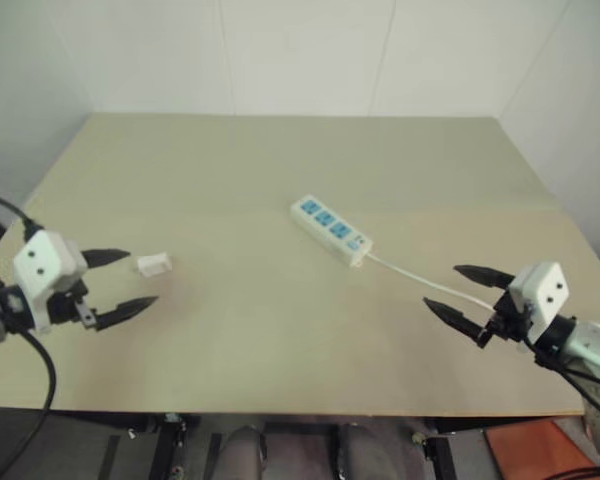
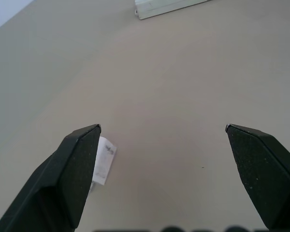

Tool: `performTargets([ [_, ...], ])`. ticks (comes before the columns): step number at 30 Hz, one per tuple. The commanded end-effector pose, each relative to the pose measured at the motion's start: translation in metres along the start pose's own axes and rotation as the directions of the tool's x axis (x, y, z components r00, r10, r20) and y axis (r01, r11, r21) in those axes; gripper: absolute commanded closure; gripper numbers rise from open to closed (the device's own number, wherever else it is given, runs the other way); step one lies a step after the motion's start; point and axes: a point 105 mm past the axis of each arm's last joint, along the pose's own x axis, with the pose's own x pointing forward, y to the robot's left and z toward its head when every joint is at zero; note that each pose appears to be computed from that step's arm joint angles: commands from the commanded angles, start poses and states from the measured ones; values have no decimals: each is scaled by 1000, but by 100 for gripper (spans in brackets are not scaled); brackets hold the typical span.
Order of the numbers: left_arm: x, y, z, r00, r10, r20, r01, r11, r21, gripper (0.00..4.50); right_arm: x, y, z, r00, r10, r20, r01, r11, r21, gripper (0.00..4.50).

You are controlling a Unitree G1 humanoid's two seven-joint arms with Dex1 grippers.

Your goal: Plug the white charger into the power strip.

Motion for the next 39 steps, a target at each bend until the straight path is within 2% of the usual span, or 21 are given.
performTargets([
  [1,1,-3,13,998,5,64,-5,1000,7,0,-11,-9,14,1000,-17,14,18,998,-53,13],
  [9,5,-11,7,997,1,79,1,1000,-29,0,-31,-28,29,999,-17,-28,14,993,-118,13],
  [15,2,-6,5,997,34,70,-33,999,-15,0,-25,-23,24,999,-5,-43,1,994,-111,13],
  [22,9,13,12,999,20,46,-23,997,71,0,-13,-19,25,1000,2,-18,-4,994,-111,13],
  [25,16,17,23,996,-10,90,2,996,84,0,2,-18,30,1000,14,22,-11,993,-115,13],
  [29,23,14,27,992,-39,119,29,996,84,0,43,-28,38,991,-36,129,47,995,-87,13],
  [33,28,10,30,988,-63,140,52,996,78,0,92,-22,38,986,-29,162,35,999,-32,13],
  [39,32,4,31,985,-73,158,64,996,66,0,134,-17,38,979,-78,188,76,997,18,13],
])
